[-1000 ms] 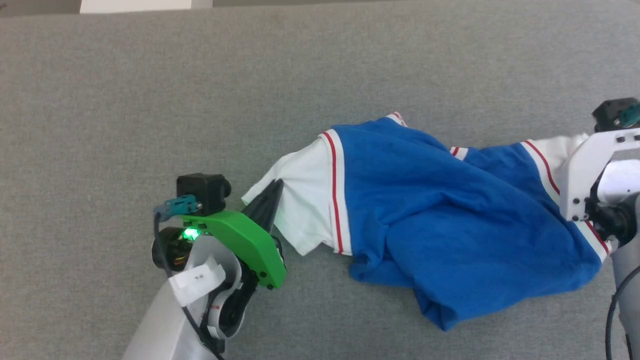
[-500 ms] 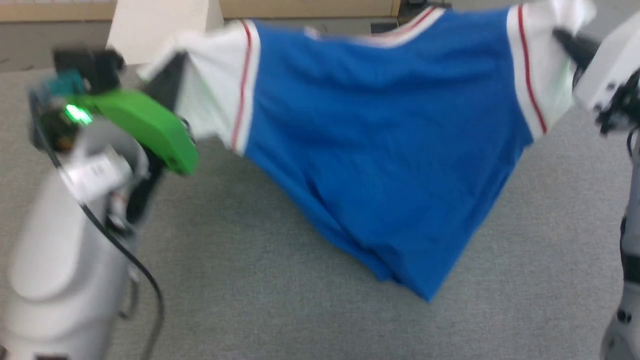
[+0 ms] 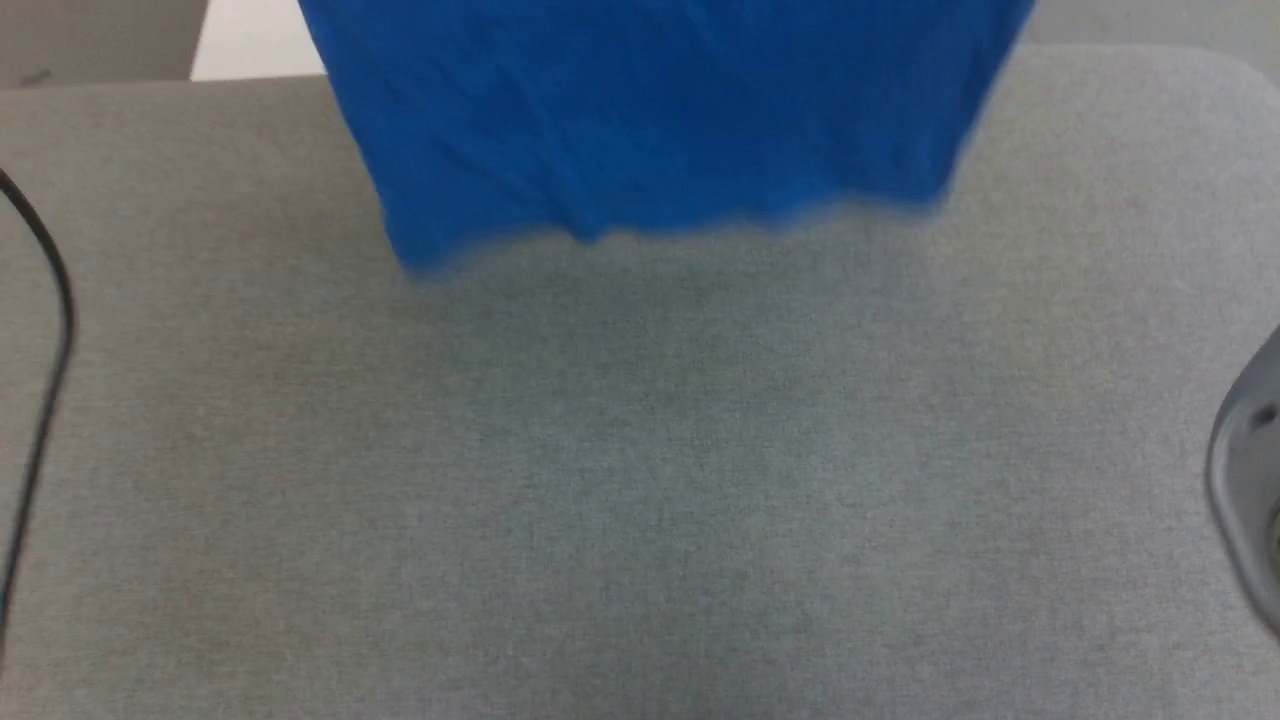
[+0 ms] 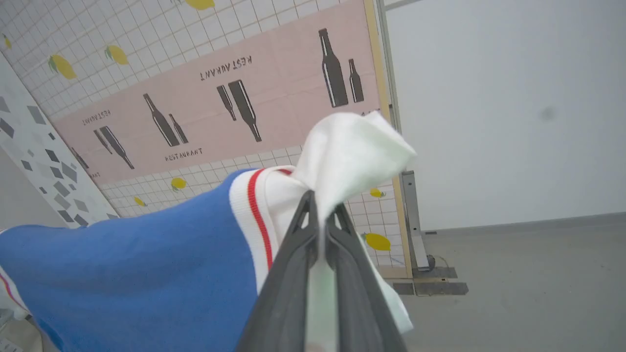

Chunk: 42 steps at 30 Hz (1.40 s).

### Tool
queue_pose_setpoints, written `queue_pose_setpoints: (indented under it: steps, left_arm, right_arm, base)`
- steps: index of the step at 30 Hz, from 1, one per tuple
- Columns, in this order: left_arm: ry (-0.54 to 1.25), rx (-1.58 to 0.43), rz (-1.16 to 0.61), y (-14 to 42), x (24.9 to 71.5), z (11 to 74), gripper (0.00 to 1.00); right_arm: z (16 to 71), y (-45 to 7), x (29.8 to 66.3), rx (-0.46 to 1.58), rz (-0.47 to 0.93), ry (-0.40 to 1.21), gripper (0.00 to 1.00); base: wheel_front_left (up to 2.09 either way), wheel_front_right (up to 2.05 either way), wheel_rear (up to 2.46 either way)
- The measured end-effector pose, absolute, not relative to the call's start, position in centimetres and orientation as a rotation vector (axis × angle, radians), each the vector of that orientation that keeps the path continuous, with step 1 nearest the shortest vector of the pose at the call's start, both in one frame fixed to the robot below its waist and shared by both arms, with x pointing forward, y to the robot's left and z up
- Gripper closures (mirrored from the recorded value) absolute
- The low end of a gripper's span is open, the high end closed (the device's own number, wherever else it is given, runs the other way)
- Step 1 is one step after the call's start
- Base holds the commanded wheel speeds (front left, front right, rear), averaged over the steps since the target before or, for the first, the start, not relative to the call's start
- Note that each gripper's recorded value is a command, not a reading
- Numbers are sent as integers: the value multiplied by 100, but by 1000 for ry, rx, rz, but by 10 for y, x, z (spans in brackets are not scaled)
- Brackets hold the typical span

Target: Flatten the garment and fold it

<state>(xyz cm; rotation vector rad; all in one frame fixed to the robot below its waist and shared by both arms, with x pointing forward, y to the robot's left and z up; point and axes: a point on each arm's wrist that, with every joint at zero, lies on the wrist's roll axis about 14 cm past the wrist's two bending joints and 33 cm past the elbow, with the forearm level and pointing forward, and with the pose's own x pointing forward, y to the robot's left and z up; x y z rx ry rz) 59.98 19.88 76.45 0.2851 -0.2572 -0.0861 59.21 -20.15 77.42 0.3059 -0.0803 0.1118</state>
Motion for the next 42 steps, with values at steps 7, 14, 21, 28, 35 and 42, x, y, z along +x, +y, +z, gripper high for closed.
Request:
queue_pose_setpoints:
  steps: [7,14,21,28,35,42]
  left_arm:
    - [-438,302,19,213,624,814,100]
    - [-454,294,49,221,651,793,100]
    - [-329,239,23,237,672,709,100]
    - [-190,212,-26,248,651,637,100]
    - [-100,109,-77,234,593,576,100]
    - [61,-16,-50,230,505,506,100]
  right_arm:
    - [818,-189,620,329,144,-255,100]
    - [792,-183,653,341,133,-234,100]
    - [722,-165,688,348,142,-107,100]
    - [641,-137,679,410,213,70,100]
    - [576,-154,621,435,214,205,100]
    - [497,-156,525,454,218,390,100]
  base:
    - [0,0,0]
    - [0,0,0]
    - [0,0,0]
    - [0,0,0]
    - [0,0,0]
    - [0,0,0]
